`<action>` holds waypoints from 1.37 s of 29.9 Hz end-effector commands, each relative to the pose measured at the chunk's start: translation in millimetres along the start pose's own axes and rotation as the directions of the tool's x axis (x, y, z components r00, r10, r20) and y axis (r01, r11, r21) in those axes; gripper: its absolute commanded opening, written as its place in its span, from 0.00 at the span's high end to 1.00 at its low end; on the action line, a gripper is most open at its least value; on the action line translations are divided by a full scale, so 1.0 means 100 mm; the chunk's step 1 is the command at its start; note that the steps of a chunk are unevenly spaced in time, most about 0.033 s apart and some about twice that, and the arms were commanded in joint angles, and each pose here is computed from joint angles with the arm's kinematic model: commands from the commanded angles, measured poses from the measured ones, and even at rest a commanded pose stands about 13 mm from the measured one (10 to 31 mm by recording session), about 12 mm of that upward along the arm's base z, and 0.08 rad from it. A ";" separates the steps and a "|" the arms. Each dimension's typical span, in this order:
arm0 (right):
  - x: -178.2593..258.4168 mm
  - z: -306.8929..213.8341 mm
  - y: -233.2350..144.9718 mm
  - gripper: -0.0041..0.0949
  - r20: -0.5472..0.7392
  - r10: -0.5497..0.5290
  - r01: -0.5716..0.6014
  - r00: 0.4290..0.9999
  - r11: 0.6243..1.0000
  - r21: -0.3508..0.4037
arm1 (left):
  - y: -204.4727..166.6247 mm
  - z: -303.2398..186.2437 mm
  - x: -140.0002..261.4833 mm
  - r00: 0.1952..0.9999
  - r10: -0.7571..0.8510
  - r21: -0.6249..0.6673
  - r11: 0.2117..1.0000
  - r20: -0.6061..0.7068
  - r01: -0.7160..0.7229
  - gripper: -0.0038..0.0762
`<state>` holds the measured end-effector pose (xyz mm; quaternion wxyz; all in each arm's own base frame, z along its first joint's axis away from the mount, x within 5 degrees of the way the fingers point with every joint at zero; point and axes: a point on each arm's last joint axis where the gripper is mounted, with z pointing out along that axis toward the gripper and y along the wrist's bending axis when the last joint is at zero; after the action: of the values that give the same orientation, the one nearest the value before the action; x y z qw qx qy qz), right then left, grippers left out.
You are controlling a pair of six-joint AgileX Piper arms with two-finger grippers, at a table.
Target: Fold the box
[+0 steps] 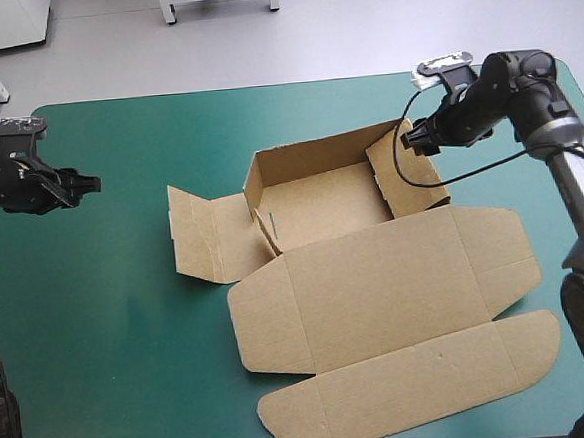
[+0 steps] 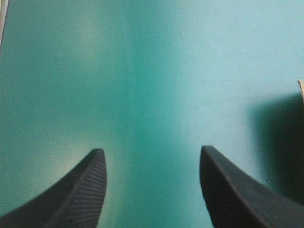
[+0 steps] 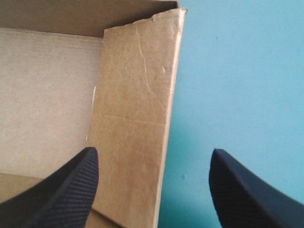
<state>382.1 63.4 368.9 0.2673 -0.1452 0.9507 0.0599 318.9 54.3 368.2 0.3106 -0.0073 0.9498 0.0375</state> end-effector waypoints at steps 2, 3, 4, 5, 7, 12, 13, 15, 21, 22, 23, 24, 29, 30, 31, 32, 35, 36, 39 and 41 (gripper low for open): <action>0.10 -0.77 0.07 0.34 0.092 0.002 -0.007 0.996 0.998 0.057 | -0.01 -0.21 -0.08 0.995 -0.014 0.010 1.000 0.099 0.014 0.43; 0.14 -0.84 0.10 0.34 0.104 0.013 -0.018 0.994 0.999 0.049 | -0.01 -0.21 -0.08 0.995 -0.015 0.011 1.000 0.099 0.014 0.43; 0.17 -0.89 0.12 0.34 0.112 0.015 -0.019 0.994 0.999 0.035 | -0.01 -0.21 -0.08 0.995 -0.016 0.012 1.000 0.099 0.015 0.43; 0.21 -0.93 0.14 0.34 0.116 0.011 -0.014 0.993 1.000 0.025 | -0.01 -0.21 -0.08 0.995 -0.016 0.012 1.000 0.099 0.015 0.43; 0.23 -0.96 0.15 0.34 0.130 0.007 -0.010 0.991 1.000 0.027 | -0.01 -0.21 -0.08 0.995 -0.016 0.012 1.000 0.099 0.015 0.43; 0.12 -0.78 0.13 0.33 0.163 -0.030 0.018 0.986 0.997 0.077 | -0.02 -0.21 -0.08 0.995 -0.017 0.014 1.000 0.100 0.016 0.43; 0.09 -0.71 0.14 0.33 0.159 -0.035 0.024 0.987 0.997 0.074 | -0.02 -0.21 -0.08 0.995 -0.017 0.014 1.000 0.100 0.016 0.43; 0.03 -0.51 0.15 0.33 0.138 -0.059 0.048 0.989 0.996 0.082 | -0.02 -0.21 -0.08 0.995 -0.020 0.018 1.000 0.100 0.018 0.43; -0.04 0.06 0.06 0.32 0.045 -0.092 0.086 0.995 0.989 0.123 | -0.02 -0.21 -0.08 0.995 -0.018 0.015 1.000 0.100 0.017 0.43; -0.05 0.14 0.05 0.32 0.040 -0.091 0.086 0.995 0.989 0.122 | -0.02 -0.21 -0.08 0.995 -0.018 0.015 1.000 0.100 0.017 0.43; -0.06 0.20 0.04 0.32 0.039 -0.091 0.086 0.995 0.989 0.121 | -0.02 -0.21 -0.08 0.995 -0.021 0.018 1.000 0.102 0.019 0.43; -0.07 0.30 0.03 0.32 0.031 -0.094 0.089 0.995 0.989 0.120 | -0.02 -0.21 -0.08 0.995 -0.021 0.019 1.000 0.102 0.019 0.43; -0.08 0.62 0.03 0.32 0.013 -0.084 0.083 0.996 0.993 0.089 | -0.02 -0.21 -0.08 0.995 -0.021 0.019 1.000 0.102 0.019 0.43; -0.08 0.68 0.03 0.32 0.002 -0.080 0.079 0.997 0.993 0.082 | -0.02 -0.21 -0.08 0.995 -0.021 0.019 1.000 0.102 0.019 0.43; -0.08 0.75 0.02 0.32 -0.011 -0.078 0.078 0.997 0.994 0.079 | -0.02 -0.21 -0.08 0.995 -0.021 0.019 1.000 0.102 0.019 0.43; -0.08 0.77 0.02 0.33 -0.017 -0.078 0.079 0.997 0.994 0.079 | -0.02 -0.21 -0.08 0.995 -0.021 0.019 1.000 0.102 0.019 0.43; -0.06 0.86 0.01 0.39 -0.040 -0.073 0.076 0.997 0.994 0.075 | -0.02 -0.21 -0.08 0.995 -0.021 0.019 1.000 0.102 0.019 0.43; -0.05 0.89 0.01 0.42 -0.043 -0.069 0.072 0.997 0.995 0.073 | -0.02 -0.21 -0.08 0.995 -0.021 0.019 1.000 0.102 0.019 0.43; -0.05 0.92 0.02 0.57 -0.049 -0.059 0.062 0.997 0.996 0.059 | -0.02 -0.21 -0.08 0.994 -0.025 0.025 0.999 0.103 0.022 0.43; -0.05 0.92 0.02 0.74 -0.049 -0.059 0.062 0.997 0.996 0.059 | -0.03 -0.22 -0.08 0.994 -0.027 0.029 0.999 0.104 0.025 0.43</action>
<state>433.2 85.2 260.8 0.1981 -0.1703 0.9651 0.0155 319.1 51.6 368.2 0.3118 -0.0114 0.9499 0.0211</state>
